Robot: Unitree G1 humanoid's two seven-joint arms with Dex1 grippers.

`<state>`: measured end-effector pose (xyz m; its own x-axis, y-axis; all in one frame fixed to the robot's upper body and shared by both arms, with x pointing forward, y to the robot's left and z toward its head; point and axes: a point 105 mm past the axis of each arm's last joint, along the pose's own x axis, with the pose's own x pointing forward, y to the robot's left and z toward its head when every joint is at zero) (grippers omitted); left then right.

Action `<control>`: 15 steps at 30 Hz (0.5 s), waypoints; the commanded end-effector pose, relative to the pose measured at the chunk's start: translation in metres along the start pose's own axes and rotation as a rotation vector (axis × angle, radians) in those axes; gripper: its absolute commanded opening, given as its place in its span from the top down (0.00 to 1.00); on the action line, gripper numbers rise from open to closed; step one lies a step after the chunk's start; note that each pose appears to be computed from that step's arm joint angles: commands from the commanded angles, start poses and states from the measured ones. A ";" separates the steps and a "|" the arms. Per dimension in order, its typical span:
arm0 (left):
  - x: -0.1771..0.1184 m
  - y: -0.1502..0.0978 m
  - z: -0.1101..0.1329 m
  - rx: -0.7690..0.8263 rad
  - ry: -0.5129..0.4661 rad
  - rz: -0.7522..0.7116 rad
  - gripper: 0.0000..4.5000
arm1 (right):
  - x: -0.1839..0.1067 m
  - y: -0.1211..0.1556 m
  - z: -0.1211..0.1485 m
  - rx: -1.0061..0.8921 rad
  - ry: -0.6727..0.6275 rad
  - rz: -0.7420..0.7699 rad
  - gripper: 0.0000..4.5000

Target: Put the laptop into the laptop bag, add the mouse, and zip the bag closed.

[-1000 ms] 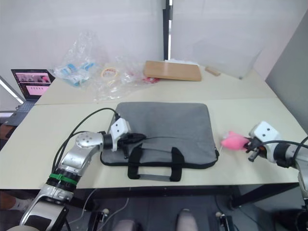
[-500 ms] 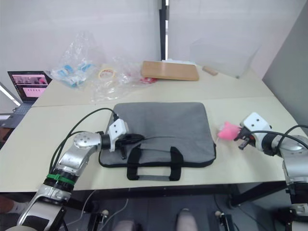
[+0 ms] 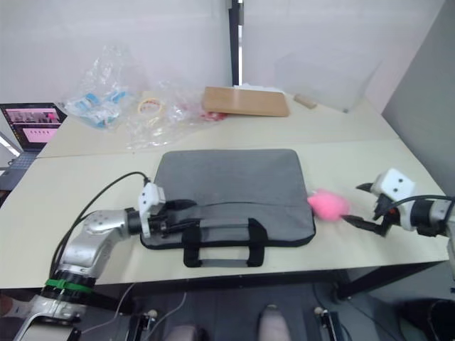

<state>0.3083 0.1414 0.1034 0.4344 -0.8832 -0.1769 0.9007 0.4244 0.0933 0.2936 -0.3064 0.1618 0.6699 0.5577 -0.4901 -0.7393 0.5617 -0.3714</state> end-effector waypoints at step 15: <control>-0.226 0.095 0.056 0.171 0.202 0.802 0.00 | -0.027 -0.083 0.066 0.030 -0.255 -0.260 0.00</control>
<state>0.2973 0.3627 0.1991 0.9378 -0.2947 -0.1835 0.3440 0.8599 0.3772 0.3417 -0.3260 0.2462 0.8246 0.5296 -0.1991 -0.5626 0.7303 -0.3875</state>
